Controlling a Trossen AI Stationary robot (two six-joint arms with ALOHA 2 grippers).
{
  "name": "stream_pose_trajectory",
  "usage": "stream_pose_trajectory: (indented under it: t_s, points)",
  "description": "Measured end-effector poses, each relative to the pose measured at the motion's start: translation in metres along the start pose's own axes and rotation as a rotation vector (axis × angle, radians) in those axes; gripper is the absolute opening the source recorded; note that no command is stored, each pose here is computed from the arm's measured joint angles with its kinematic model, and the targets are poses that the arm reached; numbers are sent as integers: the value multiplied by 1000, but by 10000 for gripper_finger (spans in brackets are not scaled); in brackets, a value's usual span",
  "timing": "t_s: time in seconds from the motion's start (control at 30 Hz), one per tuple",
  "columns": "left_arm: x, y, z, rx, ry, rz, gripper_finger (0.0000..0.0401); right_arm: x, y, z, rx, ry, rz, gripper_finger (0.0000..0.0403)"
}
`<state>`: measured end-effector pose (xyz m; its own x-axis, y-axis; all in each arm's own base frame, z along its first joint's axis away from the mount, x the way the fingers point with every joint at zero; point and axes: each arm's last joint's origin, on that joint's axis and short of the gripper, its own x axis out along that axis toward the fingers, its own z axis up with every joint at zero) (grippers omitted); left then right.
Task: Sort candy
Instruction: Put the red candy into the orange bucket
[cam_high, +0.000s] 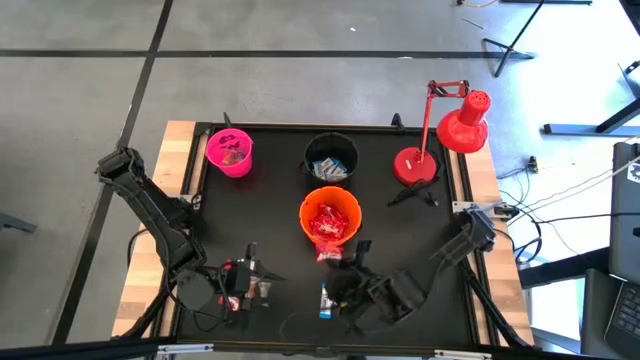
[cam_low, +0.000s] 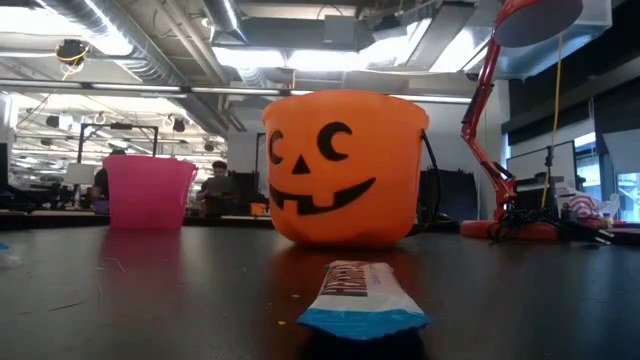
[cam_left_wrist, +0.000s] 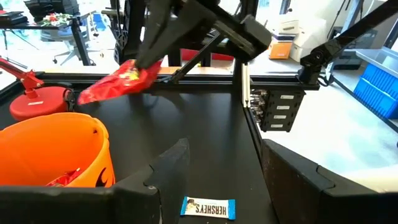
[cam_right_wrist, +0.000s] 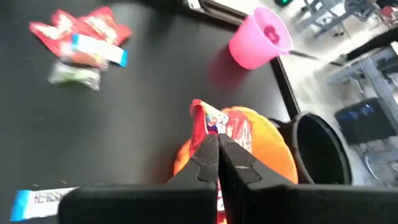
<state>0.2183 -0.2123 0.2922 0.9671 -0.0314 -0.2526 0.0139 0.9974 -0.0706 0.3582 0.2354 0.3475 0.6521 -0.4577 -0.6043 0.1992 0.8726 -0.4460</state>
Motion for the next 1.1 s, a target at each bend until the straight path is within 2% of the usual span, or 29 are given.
stream_pose_trajectory:
  t_s: [0.2, 0.47, 0.67, 0.8, 0.9, 1.1]
  points:
    - [0, 0, 0, 1, 2, -3, 186, 31, -31, 3, 27, 104, -69, 0]
    - [0, 0, 0, 28, 4, -5, 186, 66, -66, 8, 39, 204, -71, 0]
    - [0, 0, 0, 28, 5, -6, 186, 96, -65, -3, 45, 247, -65, 0]
    - [-1, -2, -1, 24, 13, -30, 186, 115, -61, -17, 44, 268, 0, 0]
    - [-2, -2, -2, 29, 21, -39, 186, 127, -64, -31, 52, 274, 38, 0]
    - [-2, -1, -5, 60, 43, -11, 186, 121, -89, -48, 158, 132, 97, 0]
